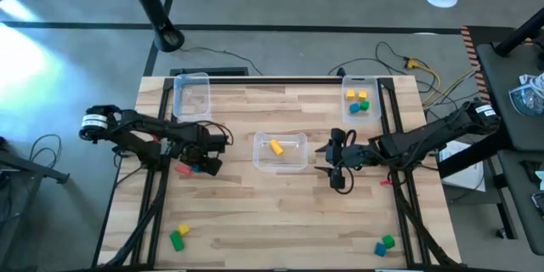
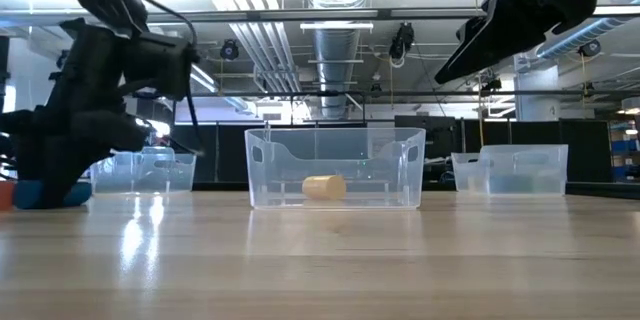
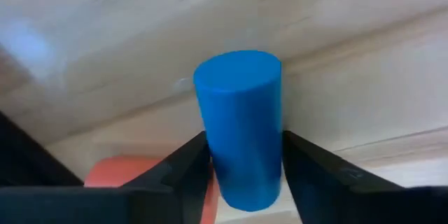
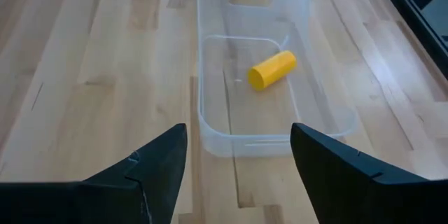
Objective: Sort blocks by size
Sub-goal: Put the blue cylindrical block into the center transparent bin
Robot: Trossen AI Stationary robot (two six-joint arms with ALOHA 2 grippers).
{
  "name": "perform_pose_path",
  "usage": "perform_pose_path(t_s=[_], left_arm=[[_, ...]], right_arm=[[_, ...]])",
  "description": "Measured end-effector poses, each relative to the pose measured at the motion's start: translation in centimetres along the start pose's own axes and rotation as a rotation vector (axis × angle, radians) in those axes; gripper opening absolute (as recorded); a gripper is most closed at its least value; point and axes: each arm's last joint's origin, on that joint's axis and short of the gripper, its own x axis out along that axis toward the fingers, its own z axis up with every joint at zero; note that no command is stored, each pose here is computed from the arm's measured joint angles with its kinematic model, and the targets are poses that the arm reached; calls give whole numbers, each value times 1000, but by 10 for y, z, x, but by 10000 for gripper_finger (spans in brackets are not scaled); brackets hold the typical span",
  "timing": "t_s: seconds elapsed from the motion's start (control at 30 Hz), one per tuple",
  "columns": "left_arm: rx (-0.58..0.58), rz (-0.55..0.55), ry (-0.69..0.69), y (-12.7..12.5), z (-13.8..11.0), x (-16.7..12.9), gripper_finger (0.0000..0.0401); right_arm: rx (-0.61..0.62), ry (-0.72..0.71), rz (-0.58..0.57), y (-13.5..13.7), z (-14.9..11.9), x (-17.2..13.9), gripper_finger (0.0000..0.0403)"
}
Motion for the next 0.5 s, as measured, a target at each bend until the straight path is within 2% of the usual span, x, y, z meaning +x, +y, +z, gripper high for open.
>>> perform_pose_path(t_s=[0.13, 0.27, 0.43, 0.5], left_arm=[[51, 9, 6, -3, 2, 3, 113], [105, 23, -21, -10, 5, -6, 113], [170, -10, -131, -27, 3, -60, 113], [208, -88, -244, -39, 3, -91, 113]], right_arm=[[0, 0, 0, 0, 0, 0, 237], [-4, 7, 0, 0, -1, 0, 233], [-12, 34, -3, -1, -3, -1, 235], [-5, 36, -3, -1, -4, -1, 237]])
